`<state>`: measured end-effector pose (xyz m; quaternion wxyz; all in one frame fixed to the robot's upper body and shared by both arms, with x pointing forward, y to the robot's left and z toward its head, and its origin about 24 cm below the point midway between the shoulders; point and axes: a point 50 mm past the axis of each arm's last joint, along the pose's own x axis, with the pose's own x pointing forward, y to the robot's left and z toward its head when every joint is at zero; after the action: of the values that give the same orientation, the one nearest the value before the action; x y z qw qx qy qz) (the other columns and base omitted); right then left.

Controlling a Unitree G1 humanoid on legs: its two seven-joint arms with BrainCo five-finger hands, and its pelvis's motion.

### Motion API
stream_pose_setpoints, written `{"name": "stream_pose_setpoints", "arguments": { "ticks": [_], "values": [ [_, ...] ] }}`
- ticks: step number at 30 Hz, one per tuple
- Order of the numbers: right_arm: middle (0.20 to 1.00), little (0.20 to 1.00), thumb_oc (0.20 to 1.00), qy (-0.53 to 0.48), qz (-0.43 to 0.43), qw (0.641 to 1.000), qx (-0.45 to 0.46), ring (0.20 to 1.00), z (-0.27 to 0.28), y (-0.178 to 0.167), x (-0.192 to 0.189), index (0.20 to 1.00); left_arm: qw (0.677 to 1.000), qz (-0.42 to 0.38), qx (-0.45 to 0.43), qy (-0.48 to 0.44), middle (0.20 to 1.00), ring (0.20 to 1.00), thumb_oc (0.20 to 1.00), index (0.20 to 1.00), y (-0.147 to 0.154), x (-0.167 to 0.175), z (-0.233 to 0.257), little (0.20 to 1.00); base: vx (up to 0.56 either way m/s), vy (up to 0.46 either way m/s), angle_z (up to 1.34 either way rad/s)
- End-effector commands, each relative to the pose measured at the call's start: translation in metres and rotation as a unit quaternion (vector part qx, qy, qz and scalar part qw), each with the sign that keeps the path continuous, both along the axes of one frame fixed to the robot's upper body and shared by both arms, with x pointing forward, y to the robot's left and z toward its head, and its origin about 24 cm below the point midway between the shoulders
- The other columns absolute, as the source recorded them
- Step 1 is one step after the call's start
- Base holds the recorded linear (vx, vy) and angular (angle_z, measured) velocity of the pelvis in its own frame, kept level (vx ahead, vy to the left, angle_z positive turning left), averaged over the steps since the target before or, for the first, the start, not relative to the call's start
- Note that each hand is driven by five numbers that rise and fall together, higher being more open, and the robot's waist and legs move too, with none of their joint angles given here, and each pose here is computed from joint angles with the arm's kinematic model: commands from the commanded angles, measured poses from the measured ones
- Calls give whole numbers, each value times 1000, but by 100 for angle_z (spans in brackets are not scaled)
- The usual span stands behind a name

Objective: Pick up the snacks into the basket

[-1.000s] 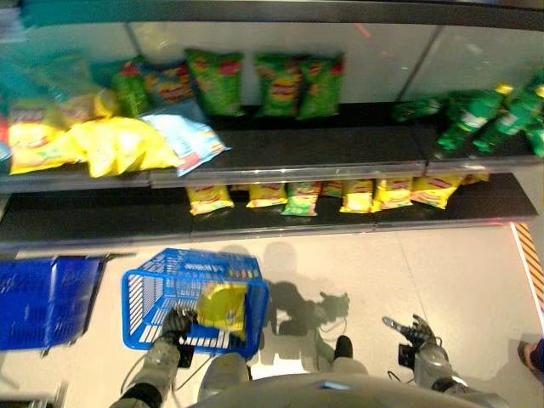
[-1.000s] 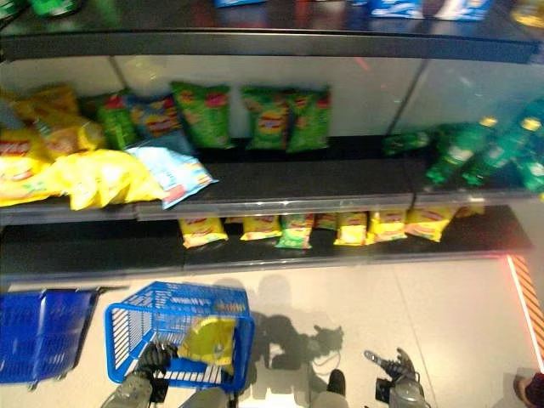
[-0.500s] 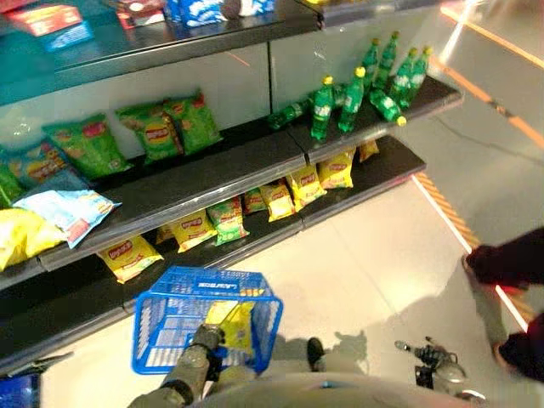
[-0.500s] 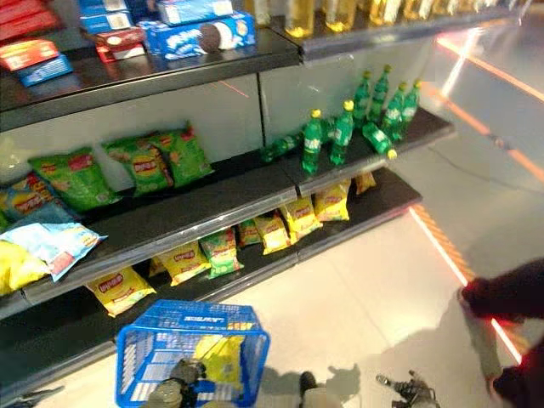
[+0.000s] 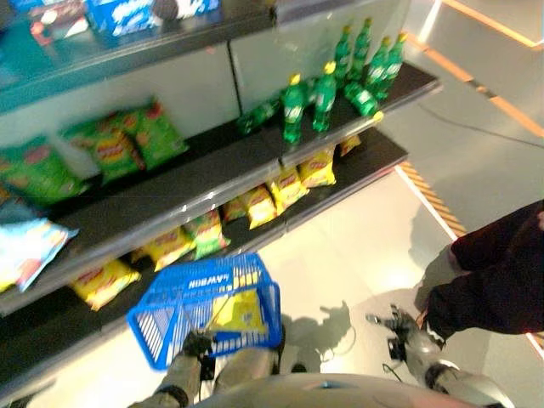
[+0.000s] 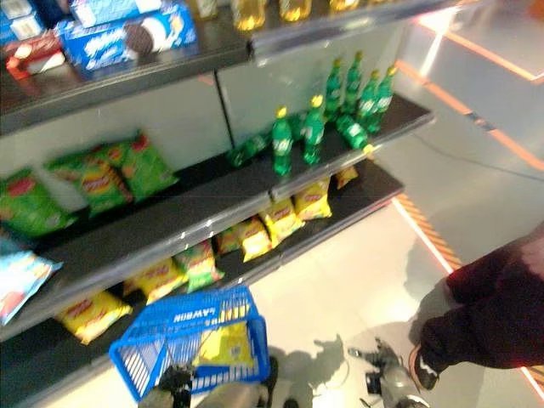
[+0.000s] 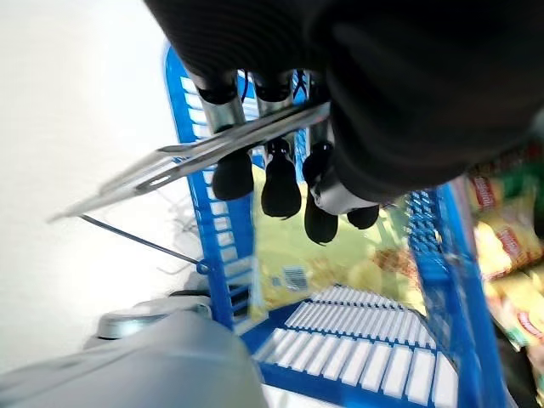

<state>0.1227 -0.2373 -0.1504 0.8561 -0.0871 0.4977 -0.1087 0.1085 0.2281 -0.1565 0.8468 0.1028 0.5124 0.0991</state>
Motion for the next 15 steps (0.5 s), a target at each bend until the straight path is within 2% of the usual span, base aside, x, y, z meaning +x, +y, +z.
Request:
{"name": "stream_pose_setpoints", "arguments": {
  "ticks": [1,2,7,10,15],
  "values": [
    [1000,1000,1000,-83,-22,996,-8,1000,19,-10,38,1000,999,-32,18,-12,200,200,200,200,1,15,5,200,524,-149,72],
    [1000,1000,1000,-117,-44,992,-2,1000,25,-8,48,1000,999,-30,22,-28,200,200,200,200,3,23,8,200,450,-131,91],
    [1000,1000,1000,-157,-76,985,11,1000,32,-8,54,1000,996,-62,30,-52,200,200,200,200,-2,39,13,200,378,-260,78],
    [1000,1000,1000,-178,-77,981,18,1000,35,-5,51,1000,996,-63,42,-41,200,200,200,200,4,31,11,200,404,-391,178],
    [1000,1000,1000,-207,-73,975,10,1000,45,-8,57,1000,997,-56,52,-24,200,200,200,200,9,23,9,200,181,-466,154]
  ]
}}
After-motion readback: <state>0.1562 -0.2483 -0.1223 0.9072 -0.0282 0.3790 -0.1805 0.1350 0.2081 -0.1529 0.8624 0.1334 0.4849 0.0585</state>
